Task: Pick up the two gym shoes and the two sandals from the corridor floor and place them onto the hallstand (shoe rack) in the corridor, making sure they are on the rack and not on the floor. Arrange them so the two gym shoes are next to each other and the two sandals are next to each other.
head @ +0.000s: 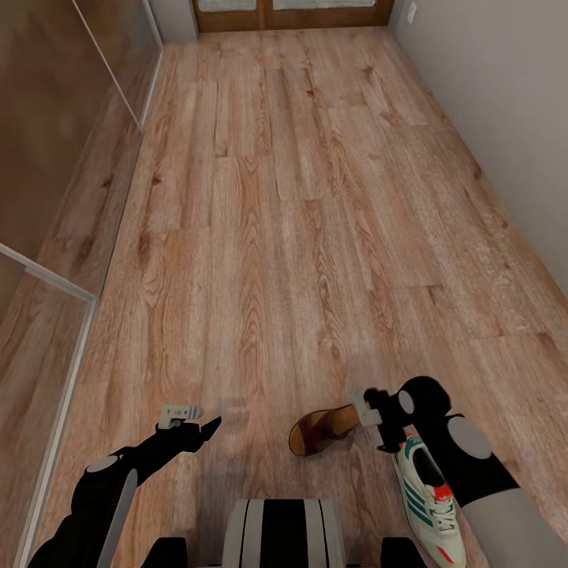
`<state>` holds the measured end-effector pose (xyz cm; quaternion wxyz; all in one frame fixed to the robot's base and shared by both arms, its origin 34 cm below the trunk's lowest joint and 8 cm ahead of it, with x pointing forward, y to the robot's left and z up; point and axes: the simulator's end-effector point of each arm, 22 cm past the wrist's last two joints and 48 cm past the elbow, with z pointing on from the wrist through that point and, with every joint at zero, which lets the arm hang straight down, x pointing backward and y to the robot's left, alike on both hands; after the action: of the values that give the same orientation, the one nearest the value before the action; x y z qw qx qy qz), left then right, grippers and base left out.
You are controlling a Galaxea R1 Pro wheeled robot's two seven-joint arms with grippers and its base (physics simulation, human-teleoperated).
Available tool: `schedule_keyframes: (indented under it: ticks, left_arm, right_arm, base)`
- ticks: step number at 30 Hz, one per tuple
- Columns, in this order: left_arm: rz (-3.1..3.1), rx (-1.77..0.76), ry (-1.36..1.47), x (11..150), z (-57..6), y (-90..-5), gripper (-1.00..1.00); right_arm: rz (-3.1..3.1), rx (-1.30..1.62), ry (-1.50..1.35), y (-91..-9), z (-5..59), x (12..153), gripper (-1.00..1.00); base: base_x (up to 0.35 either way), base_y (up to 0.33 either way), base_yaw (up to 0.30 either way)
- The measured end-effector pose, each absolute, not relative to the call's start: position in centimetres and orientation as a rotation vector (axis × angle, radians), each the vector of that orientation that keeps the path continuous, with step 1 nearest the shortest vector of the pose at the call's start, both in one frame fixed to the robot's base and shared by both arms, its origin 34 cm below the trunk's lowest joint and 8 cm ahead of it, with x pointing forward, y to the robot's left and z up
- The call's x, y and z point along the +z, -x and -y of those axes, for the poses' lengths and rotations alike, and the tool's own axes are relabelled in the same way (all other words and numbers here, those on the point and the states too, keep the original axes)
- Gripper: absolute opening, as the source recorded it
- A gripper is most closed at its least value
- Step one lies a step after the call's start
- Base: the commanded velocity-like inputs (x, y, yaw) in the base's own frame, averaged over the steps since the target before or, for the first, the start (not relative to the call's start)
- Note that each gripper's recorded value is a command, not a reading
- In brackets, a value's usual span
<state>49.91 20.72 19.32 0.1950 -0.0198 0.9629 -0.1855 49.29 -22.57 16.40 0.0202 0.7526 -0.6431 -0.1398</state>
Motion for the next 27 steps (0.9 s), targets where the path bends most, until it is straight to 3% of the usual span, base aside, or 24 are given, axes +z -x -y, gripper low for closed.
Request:
schedule_keyframes:
  ticks: [27]
  left_arm:
    - [-2.750,-0.525,0.070,17.0,-20.7,-48.2,1.00]
  right_arm:
    - [2.006,-0.418,-2.359,-50.0,22.1,15.5,1.00]
  base:
    - [0.000,0.000,0.000]
